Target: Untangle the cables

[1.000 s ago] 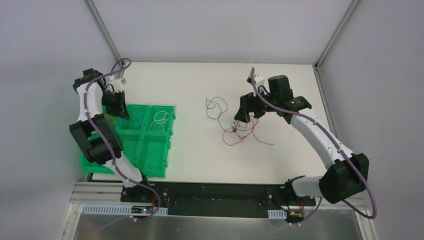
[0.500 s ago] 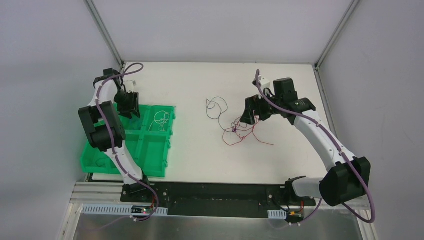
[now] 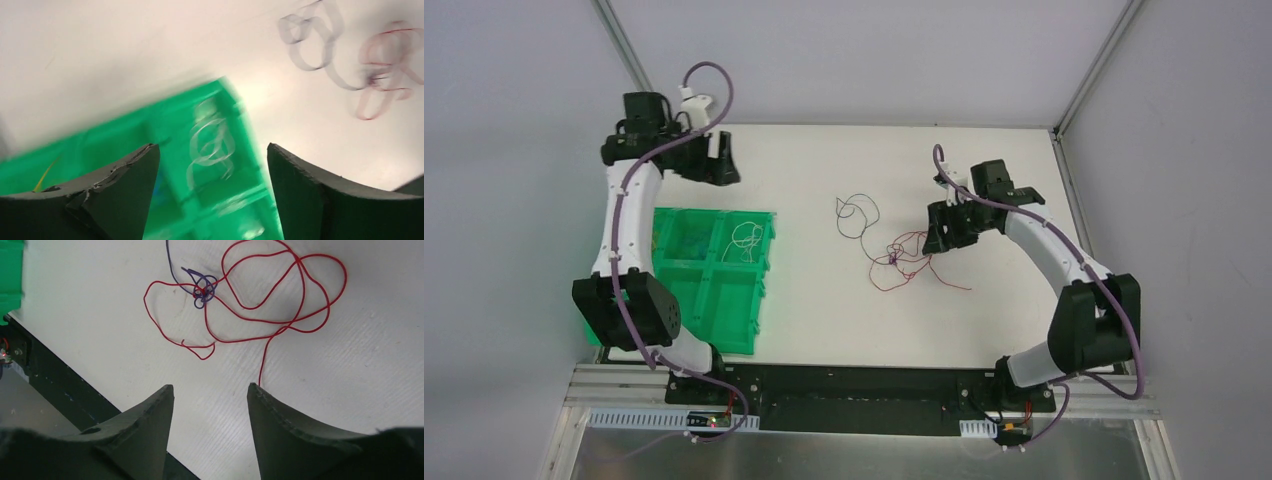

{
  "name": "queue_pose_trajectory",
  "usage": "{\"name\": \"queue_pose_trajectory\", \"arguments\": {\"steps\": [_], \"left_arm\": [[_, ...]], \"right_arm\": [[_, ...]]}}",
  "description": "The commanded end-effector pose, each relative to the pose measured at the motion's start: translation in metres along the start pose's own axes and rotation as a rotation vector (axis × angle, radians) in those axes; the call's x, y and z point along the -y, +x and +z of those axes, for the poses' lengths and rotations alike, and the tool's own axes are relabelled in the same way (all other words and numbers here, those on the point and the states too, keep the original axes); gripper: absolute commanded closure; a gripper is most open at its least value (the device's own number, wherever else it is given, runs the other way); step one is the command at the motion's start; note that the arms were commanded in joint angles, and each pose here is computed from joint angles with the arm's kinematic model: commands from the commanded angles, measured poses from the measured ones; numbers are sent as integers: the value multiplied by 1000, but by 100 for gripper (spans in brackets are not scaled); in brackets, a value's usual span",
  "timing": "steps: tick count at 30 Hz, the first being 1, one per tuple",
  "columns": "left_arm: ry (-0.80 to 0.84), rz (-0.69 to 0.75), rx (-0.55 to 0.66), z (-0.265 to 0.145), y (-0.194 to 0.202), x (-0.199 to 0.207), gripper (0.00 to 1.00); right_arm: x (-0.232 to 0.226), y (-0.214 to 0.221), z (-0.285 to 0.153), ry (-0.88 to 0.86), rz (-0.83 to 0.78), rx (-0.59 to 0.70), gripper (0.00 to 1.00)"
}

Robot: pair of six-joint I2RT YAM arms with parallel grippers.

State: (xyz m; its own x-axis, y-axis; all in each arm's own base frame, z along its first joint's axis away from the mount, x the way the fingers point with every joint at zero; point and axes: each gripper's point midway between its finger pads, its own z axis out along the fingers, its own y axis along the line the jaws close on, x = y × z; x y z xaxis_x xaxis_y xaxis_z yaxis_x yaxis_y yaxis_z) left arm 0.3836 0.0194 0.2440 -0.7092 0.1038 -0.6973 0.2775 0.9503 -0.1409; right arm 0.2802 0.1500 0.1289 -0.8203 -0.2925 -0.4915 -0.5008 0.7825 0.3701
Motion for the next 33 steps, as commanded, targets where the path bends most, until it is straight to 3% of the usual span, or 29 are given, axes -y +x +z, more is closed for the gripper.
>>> {"name": "queue_pose_trajectory", "arguments": {"steps": [1, 4, 6, 11, 19, 28, 30, 33], "left_arm": [[482, 81, 58, 32, -10, 146, 22], [618, 65, 30, 66, -1, 211, 26], [688, 35, -50, 89, 15, 248, 28], [798, -28, -193, 129, 57, 309, 29], [862, -126, -309, 176, 101, 341, 29], [911, -184, -386, 176, 155, 360, 32], [896, -195, -385, 180, 160, 359, 38], [888, -226, -384, 186, 160, 360, 53]], "right_arm": [[-8, 3, 14, -88, 69, -40, 46], [-9, 0, 28, -130, 118, -51, 52], [-6, -2, 38, -139, 144, -46, 52], [-1, -11, 64, -163, 227, -39, 52], [2, -25, 91, -175, 292, -36, 48], [-10, -23, 115, -210, 328, -55, 52], [-11, -19, 121, -207, 345, -61, 53], [-8, -15, 128, -196, 373, -74, 58]]}}
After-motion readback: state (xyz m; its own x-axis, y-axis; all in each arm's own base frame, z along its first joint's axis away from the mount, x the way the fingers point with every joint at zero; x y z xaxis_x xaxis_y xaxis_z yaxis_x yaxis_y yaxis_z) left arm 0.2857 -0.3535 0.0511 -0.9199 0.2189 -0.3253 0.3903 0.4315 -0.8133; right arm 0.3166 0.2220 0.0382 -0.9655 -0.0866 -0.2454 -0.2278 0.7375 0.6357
